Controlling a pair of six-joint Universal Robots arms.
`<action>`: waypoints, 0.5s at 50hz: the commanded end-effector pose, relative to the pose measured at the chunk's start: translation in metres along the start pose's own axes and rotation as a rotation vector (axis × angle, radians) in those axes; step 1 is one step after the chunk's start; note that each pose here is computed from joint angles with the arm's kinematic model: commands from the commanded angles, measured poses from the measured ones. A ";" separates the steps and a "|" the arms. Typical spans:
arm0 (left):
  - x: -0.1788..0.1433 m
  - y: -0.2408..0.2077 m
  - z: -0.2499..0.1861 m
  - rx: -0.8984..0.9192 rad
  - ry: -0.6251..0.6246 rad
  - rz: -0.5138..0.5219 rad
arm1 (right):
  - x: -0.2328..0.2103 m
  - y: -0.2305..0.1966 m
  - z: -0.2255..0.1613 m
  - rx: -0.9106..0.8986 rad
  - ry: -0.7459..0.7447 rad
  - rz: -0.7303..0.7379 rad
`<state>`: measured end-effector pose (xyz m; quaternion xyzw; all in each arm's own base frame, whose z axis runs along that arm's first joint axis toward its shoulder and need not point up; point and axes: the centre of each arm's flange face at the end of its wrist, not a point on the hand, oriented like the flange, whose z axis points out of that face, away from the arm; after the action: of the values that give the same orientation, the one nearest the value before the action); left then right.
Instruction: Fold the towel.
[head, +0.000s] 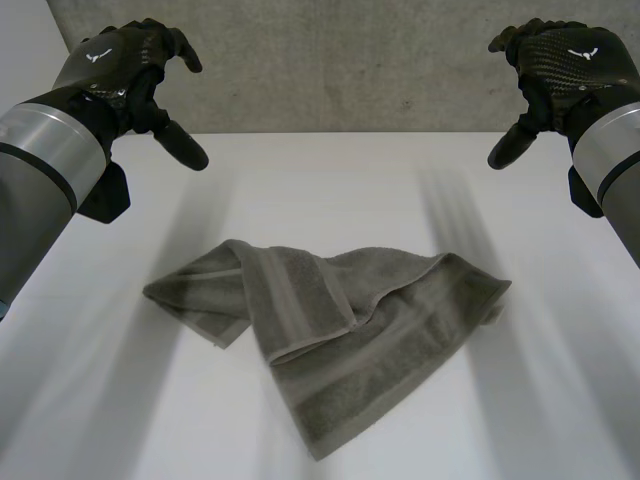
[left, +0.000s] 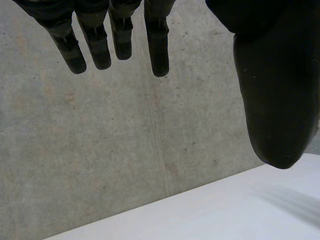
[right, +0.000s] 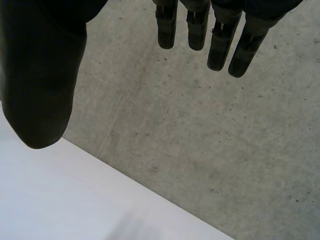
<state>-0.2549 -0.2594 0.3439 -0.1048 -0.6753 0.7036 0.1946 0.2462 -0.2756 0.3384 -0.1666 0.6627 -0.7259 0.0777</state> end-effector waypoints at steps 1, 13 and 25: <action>-0.001 -0.001 0.000 0.003 -0.003 0.001 | 0.000 0.000 0.000 0.002 -0.001 0.001; -0.002 0.006 0.003 -0.017 0.001 0.010 | -0.006 0.007 -0.002 -0.046 -0.039 -0.068; 0.000 0.066 0.000 -0.279 0.098 0.047 | -0.073 0.074 -0.062 -0.356 -0.615 -0.418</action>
<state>-0.2598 -0.2626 0.3130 -0.1380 -0.7141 0.6590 0.1918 0.2757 -0.2421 0.2938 -0.3731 0.6889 -0.6174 0.0710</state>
